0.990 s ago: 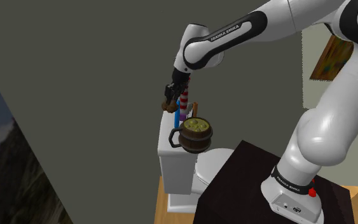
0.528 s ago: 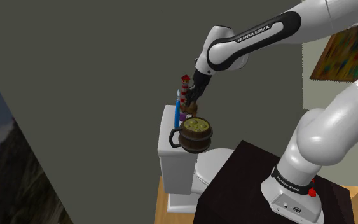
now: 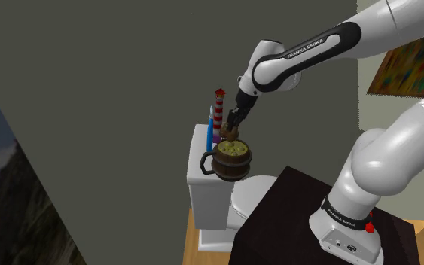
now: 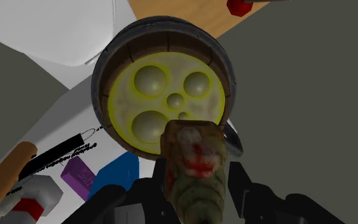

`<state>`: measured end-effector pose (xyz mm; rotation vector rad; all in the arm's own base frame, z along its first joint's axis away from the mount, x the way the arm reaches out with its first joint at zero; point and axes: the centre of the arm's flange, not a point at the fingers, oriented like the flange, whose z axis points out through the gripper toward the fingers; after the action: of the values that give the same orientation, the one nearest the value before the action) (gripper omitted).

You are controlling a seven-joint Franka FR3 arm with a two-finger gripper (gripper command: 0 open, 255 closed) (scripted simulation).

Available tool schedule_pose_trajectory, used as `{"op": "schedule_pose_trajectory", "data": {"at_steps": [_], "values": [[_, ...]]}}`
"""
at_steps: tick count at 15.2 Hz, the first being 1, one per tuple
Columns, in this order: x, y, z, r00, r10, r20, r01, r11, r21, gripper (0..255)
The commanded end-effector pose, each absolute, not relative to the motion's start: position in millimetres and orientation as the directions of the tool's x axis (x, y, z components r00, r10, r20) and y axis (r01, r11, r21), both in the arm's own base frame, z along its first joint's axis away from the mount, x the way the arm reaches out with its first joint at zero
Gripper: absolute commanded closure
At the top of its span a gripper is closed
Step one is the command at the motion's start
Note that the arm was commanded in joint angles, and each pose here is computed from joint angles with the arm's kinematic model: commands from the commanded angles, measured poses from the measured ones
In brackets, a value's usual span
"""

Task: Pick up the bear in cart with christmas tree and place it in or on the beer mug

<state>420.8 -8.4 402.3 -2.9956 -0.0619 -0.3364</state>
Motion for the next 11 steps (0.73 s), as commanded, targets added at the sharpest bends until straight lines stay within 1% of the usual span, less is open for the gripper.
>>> {"op": "schedule_pose_trajectory", "data": {"at_steps": [1, 8, 11], "values": [[421, -7, 392, 0.974, 0.026, 0.224, 0.055, -0.991, -0.121, 255], [421, -7, 354, 0.974, 0.026, 0.224, 0.055, -0.991, -0.121, 255], [421, -7, 354, 0.974, 0.026, 0.224, 0.055, -0.991, -0.121, 255]]}}
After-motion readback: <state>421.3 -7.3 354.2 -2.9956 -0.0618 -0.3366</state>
